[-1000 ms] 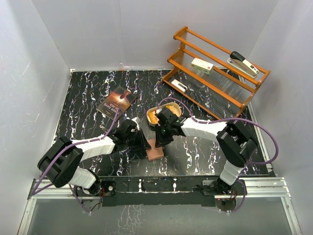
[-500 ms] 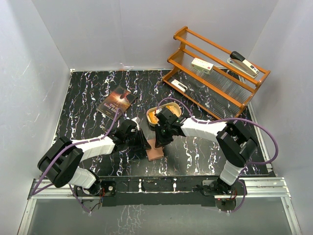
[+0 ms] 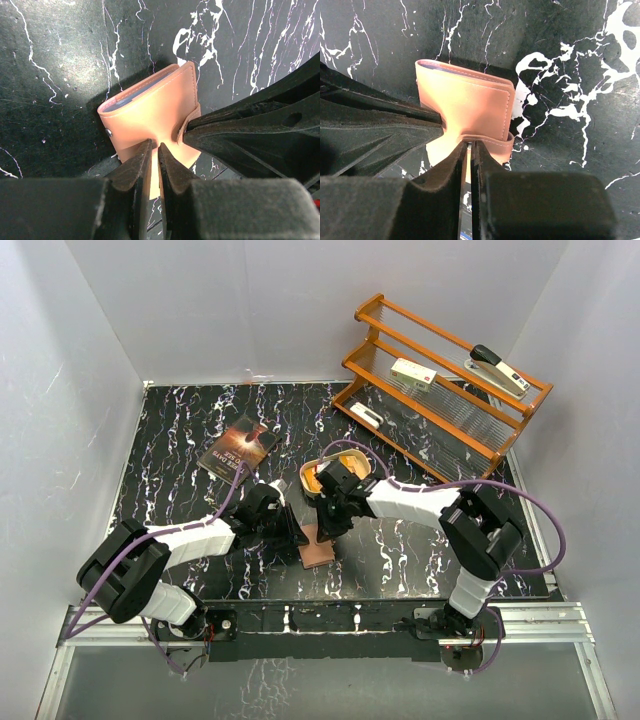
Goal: Put the credit cards into the card holder
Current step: Close the card holder at the center of the board.
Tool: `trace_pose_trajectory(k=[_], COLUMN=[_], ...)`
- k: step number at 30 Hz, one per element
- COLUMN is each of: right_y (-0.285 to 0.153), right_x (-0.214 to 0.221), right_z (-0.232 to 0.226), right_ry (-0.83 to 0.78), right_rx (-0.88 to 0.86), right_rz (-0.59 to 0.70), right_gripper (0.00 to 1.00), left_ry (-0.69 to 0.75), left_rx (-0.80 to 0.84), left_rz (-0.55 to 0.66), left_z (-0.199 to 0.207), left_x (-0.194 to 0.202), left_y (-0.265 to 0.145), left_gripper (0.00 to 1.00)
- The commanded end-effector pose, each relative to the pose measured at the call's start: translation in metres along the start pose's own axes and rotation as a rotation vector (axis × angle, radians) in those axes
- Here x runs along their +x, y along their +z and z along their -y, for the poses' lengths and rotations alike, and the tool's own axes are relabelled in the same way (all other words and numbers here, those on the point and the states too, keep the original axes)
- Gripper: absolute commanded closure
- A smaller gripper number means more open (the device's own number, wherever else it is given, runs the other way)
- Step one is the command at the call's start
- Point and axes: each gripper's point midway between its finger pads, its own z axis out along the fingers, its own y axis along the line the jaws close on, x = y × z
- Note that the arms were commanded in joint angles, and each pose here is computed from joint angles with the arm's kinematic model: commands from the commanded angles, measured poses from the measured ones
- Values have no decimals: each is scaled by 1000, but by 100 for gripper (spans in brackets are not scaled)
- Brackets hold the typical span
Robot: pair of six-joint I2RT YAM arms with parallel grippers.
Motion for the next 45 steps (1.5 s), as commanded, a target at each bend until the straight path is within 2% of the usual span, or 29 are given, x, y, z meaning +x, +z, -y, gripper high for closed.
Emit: trace_pose_trajectory(k=[1, 20, 25, 32, 40, 42, 43, 44, 45], right_y=[17, 47, 45, 18, -48, -69, -81, -92, -105], right_x=[12, 78, 71, 17, -41, -50, -56, -60, -65], right_z=[21, 62, 55, 13, -40, -46, -47, -47, -49], right_ry=[-26, -12, -25, -75, -96, -93, -88, -80, -76], right_rx=[127, 304, 295, 230, 112, 103, 101, 104, 101], right_rz=[-34, -213, -200, -65, 173, 241, 284, 322, 366], right_gripper=[95, 96, 96, 92, 75, 71, 69, 66, 63], left_ry=[8, 5, 12, 61, 108, 118, 125, 132, 138], left_rx=[-54, -46, -55, -108, -109, -106, -104, -101, -98], left_rz=[-34, -29, -15, 134, 296, 325, 341, 358, 375], left_z=[-15, -14, -12, 1, 28, 35, 39, 43, 46], left_x=[13, 13, 8, -27, -60, -67, -70, -73, -76], left_y=[-3, -4, -7, -38, -93, -107, -115, -122, -130], left_gripper=[90, 90, 88, 65, 44, 33, 13, 4, 2])
